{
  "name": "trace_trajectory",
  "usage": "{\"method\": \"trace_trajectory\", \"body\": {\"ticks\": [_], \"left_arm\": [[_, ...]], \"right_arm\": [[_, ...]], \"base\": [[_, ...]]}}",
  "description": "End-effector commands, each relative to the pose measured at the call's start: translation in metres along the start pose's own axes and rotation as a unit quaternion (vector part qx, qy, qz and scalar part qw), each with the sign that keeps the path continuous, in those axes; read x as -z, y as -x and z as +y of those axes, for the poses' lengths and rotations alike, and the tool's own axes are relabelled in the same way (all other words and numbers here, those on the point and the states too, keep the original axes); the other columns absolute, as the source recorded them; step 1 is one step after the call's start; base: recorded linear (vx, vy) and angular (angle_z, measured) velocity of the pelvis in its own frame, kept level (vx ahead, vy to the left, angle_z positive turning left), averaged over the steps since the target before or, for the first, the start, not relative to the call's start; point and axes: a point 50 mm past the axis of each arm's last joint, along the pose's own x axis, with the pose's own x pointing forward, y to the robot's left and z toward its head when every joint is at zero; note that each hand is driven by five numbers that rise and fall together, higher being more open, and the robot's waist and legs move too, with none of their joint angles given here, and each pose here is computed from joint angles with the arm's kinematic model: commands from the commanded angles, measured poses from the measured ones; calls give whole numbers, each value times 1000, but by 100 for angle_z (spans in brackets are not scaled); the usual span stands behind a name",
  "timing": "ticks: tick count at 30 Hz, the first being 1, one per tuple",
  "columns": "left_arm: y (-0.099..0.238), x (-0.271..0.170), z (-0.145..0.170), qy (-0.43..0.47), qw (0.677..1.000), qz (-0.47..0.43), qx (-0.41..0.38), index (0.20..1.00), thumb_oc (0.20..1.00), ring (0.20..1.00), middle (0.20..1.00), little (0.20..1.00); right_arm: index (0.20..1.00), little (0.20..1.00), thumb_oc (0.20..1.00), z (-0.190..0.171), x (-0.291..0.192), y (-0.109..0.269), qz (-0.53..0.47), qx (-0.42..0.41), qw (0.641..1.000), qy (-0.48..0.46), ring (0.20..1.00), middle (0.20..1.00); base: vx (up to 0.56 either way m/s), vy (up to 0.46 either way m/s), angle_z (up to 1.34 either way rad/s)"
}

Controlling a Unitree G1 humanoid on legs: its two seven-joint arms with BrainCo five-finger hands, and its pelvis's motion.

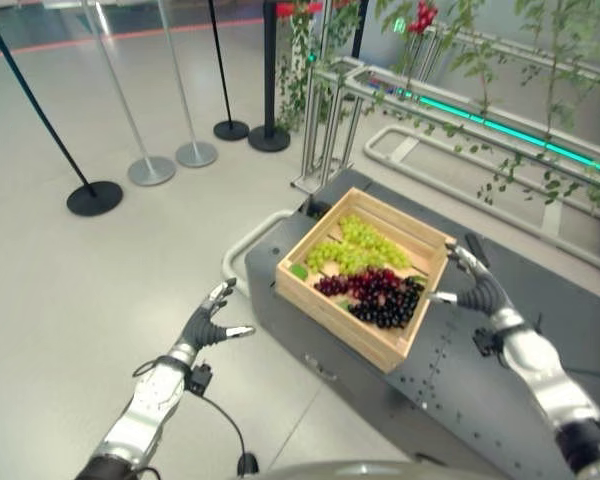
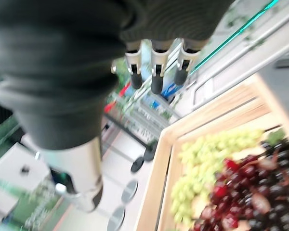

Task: Pick up the fruits from the basket on one side to the basket on the other side

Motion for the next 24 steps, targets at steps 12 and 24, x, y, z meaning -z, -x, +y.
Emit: {"method": "trace_trajectory", "body": {"ticks": [12, 24], "left_arm": [[-31, -118, 14, 89, 961, -261, -39, 1000, 1000, 1000, 1000, 1000], [-44, -154, 13, 70, 942, -323, -64, 1000, 1000, 1000, 1000, 1000]], "right_arm": [[1000, 1000, 1000, -35, -74, -41, -129, 58, 988, 59, 1000, 1000], [1000, 1000, 1000, -57, -87, -62, -129, 167, 976, 61, 1000, 1000]], "base": [[55, -243, 47], [20, -35, -10]]}}
